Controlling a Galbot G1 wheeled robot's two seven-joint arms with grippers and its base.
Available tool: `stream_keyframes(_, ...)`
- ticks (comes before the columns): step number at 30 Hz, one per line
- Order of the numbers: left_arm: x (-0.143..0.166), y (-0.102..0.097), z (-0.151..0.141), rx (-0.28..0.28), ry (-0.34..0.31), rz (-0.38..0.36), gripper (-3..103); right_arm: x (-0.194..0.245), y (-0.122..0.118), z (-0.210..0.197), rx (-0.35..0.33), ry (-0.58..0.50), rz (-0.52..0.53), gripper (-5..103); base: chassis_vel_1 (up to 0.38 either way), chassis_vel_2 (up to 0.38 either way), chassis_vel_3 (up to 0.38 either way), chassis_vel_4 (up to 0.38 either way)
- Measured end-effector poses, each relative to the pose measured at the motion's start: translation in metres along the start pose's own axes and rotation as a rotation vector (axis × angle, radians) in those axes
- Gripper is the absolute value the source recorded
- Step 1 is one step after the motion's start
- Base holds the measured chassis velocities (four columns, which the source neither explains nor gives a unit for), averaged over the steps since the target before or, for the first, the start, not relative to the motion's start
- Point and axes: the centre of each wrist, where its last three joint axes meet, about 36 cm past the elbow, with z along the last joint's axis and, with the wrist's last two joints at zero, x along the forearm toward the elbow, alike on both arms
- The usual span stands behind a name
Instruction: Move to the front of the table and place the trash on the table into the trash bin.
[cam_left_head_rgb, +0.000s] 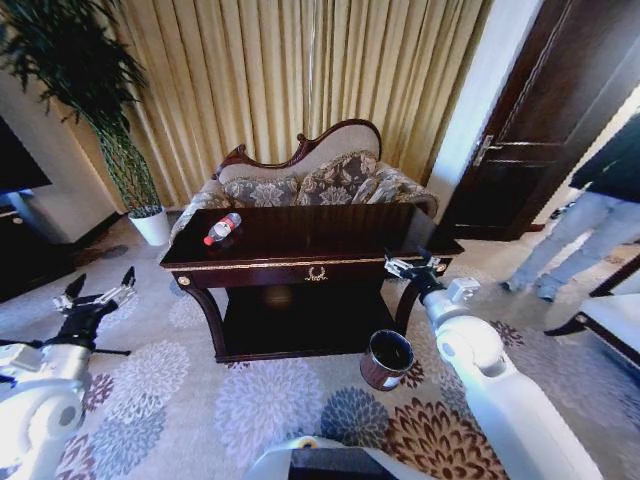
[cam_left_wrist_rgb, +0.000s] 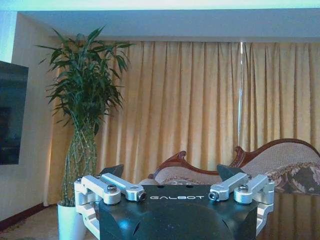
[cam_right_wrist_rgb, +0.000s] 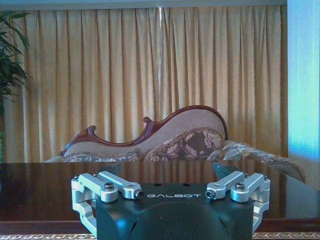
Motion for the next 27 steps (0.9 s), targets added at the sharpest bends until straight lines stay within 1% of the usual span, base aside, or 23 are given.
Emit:
stream_keyframes(16, 0.0004, 0.0006, 0.0014, 0.000, 0.004, -0.003, 100, -0.0049, 0.0014, 0.0029, 0.003, 0.003, -0.008, 100, -0.125, 0.127, 0.122, -0.121)
stream_keyframes(27, 0.0002, -0.0002, 0.0021, 0.000, 0.006, 0.000, 100, -0.0079, -0.0005, 0.0039, 0.007, 0.004, -0.005, 100, -0.095, 0.100, 0.100, -0.087)
